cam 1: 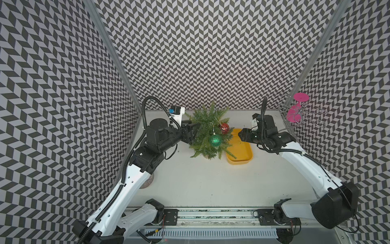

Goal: Decorate the small christmas tree with ornaments
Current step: Pick up an ornament from the container.

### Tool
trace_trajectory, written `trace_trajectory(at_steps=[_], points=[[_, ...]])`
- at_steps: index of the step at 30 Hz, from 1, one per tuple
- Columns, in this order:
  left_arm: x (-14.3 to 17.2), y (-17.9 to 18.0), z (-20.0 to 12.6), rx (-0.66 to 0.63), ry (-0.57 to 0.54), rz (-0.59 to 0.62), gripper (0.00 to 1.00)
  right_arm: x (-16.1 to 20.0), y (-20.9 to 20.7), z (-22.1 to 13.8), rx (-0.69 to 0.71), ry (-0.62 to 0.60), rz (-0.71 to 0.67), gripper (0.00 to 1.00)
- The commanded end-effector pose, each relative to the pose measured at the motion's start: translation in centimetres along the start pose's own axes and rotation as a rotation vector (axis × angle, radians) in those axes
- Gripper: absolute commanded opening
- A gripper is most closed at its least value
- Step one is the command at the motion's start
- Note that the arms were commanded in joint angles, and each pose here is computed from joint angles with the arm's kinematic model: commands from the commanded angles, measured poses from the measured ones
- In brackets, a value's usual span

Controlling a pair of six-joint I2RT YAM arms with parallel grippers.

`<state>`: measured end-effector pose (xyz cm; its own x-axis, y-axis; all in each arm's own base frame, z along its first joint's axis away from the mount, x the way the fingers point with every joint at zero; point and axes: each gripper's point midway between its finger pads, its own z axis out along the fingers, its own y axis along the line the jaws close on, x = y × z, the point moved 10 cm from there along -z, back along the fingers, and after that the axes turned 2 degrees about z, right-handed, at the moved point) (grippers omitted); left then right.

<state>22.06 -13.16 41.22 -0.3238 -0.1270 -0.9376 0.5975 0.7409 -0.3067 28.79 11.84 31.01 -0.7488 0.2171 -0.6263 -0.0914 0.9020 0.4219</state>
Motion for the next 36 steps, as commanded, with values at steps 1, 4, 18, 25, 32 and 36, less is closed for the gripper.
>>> trace_trajectory(at_steps=[1,4,18,25,32,36], points=[[-2.0,-0.4,-0.8,0.036,-0.076,0.0,0.56,-1.8,1.8,-3.6,-0.095,-0.091,-0.02,0.62],[-2.3,0.0,-1.1,0.031,-0.089,0.005,0.56,-3.1,3.0,-5.4,-0.155,-0.11,-0.045,0.62],[-3.9,0.3,-2.1,0.045,-0.133,-0.002,0.56,-7.3,8.8,-10.9,-0.441,-0.135,-0.145,0.61],[-4.6,0.0,-2.0,0.097,-0.151,-0.014,0.56,-8.1,12.2,-12.1,-0.56,-0.133,-0.192,0.6],[-5.1,0.1,-2.3,0.097,-0.17,-0.022,0.53,-8.5,15.0,-12.7,-0.673,-0.13,-0.228,0.6],[-5.3,0.2,-2.3,0.103,-0.176,-0.044,0.52,-8.6,16.5,-12.5,-0.734,-0.11,-0.242,0.6]])
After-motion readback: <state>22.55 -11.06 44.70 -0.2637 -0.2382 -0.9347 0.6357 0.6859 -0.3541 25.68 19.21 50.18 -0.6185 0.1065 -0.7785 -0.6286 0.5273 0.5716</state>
